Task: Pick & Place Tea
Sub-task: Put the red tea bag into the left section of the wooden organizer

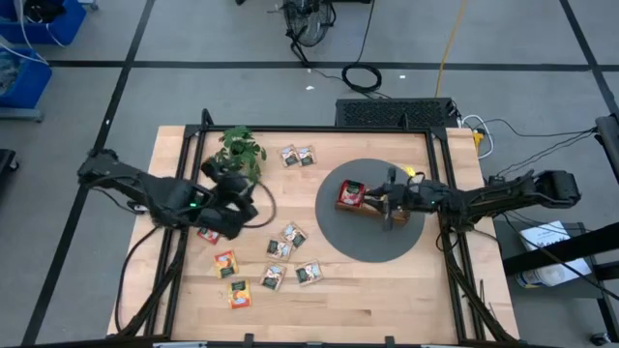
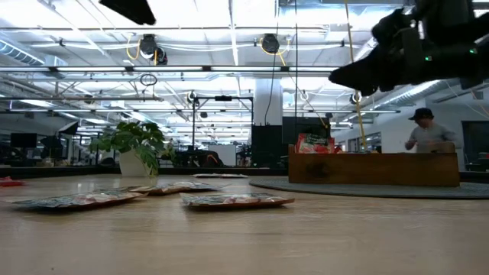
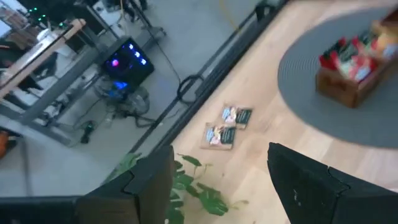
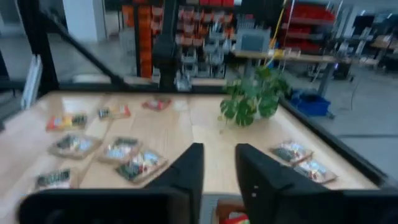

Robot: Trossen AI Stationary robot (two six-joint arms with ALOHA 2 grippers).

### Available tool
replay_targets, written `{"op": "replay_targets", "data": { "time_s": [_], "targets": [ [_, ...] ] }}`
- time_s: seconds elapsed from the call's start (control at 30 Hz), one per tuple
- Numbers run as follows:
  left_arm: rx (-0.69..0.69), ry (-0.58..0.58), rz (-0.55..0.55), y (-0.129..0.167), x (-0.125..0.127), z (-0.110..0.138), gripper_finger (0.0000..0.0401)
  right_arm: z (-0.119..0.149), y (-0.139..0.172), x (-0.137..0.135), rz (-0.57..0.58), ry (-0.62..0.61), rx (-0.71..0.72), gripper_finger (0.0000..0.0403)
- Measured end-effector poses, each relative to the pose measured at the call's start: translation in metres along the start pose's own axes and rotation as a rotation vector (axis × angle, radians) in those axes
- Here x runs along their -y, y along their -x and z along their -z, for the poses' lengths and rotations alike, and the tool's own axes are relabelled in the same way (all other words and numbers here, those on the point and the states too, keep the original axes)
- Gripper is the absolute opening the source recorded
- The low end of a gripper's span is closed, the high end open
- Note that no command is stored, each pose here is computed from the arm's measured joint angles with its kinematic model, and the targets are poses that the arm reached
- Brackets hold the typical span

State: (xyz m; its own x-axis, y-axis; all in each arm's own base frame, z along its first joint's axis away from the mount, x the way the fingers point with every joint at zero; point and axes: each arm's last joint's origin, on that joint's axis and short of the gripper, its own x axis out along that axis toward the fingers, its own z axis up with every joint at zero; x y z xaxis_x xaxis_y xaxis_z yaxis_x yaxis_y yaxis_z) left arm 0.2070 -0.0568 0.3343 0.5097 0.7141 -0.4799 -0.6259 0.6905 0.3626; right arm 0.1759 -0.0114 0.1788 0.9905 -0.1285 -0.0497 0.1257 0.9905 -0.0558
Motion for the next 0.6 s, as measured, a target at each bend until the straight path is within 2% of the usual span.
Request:
{"op": "replay_targets", "data": {
  "time_s": [0.07,0.13,0.23,0.3,0.37,0.43,0.6],
  "targets": [
    [0.022,0.053,0.044,0.011,-0.011,0.011,0.0255,0.002,0.009,0.001,0.003,-0.016,0.054,0.0106],
    [-0.028,0.075,0.163,0.018,-0.022,0.026,0.0255,0.003,0.017,0.001,0.01,-0.022,0.115,0.0134],
    [-0.22,0.104,0.399,0.02,-0.028,0.052,0.0255,0.001,0.028,0.002,0.014,-0.028,0.213,0.0171],
    [-0.358,0.151,0.514,0.019,-0.027,0.067,0.0255,-0.007,0.032,0.003,0.018,-0.034,0.288,0.0192],
    [-0.456,0.229,0.539,0.016,-0.027,0.078,0.0255,-0.013,0.036,0.004,0.022,-0.038,0.341,0.021],
    [-0.544,0.291,0.511,0.011,-0.025,0.088,0.0255,-0.014,0.038,0.004,0.021,-0.043,0.347,0.0224],
    [-0.763,0.319,0.437,0.0,-0.014,0.115,0.0255,-0.013,0.038,0.004,0.02,-0.044,0.341,0.0242]
  ]
}}
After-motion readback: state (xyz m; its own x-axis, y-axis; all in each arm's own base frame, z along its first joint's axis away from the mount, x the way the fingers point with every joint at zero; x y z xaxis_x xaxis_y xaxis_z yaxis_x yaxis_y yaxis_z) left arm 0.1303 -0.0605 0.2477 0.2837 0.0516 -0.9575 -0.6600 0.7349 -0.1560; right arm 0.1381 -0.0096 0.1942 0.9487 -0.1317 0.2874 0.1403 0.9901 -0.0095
